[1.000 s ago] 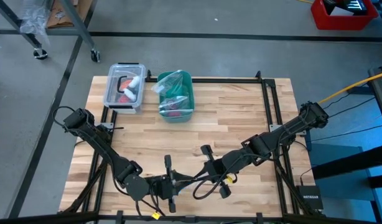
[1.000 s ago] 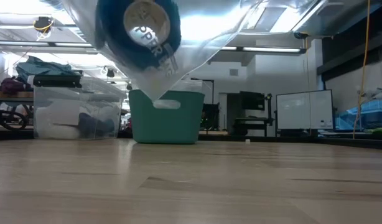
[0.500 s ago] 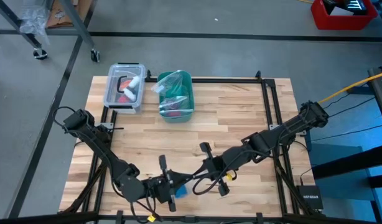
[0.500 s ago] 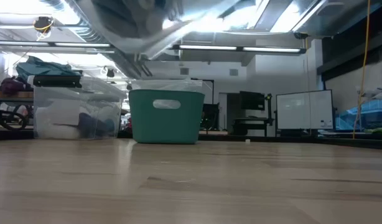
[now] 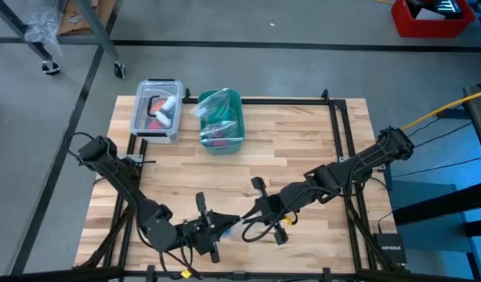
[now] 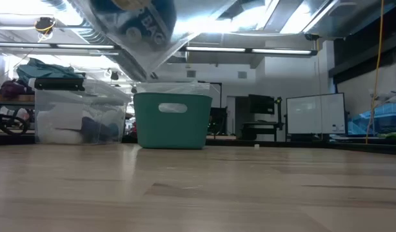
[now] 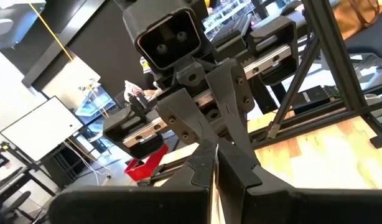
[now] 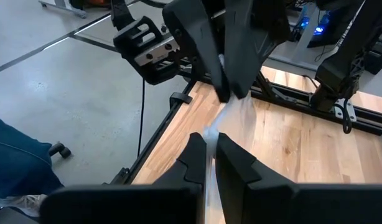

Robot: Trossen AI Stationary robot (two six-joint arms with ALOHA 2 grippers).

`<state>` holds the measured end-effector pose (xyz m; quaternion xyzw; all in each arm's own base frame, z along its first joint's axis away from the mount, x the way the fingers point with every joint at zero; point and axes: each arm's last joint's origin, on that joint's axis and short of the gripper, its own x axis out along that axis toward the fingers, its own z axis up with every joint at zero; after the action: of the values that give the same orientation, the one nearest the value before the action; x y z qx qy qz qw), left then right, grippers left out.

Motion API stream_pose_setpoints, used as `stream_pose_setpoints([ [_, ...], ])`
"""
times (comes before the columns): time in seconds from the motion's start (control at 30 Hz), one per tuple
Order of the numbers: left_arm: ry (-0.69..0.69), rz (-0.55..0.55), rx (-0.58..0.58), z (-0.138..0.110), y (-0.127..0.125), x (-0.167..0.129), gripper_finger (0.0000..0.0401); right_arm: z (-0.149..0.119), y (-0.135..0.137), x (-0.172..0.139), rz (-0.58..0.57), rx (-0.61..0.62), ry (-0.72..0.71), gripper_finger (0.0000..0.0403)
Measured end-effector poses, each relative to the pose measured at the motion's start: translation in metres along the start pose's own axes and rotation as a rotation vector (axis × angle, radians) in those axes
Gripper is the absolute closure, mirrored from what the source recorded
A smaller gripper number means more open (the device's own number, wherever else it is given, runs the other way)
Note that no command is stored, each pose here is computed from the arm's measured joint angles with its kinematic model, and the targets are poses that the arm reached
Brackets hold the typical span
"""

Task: Roll bandage
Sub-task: Close the transparent zip bag

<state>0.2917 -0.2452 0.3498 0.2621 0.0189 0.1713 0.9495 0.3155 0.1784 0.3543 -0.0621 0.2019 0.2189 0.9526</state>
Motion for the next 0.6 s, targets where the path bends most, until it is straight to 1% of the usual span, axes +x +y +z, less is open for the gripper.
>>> stream_pose_setpoints([
  [0.27,-0.006,0.012,0.002,0.006,0.012,-0.003,0.0401,-0.001,0.001,0.000,0.008,-0.001,0.002,0.0382],
  [0.5,0.014,0.042,0.041,0.006,0.014,-0.004,0.0401,-0.002,0.001,0.001,0.014,-0.002,0.015,0.0382],
  [0.53,0.016,0.047,0.043,0.007,0.015,-0.004,0.0401,-0.003,0.001,0.001,0.019,-0.002,0.021,0.0382],
  [0.6,0.021,0.075,0.012,0.011,0.023,-0.005,0.0400,-0.011,0.005,0.003,0.063,-0.008,0.077,0.0382],
])
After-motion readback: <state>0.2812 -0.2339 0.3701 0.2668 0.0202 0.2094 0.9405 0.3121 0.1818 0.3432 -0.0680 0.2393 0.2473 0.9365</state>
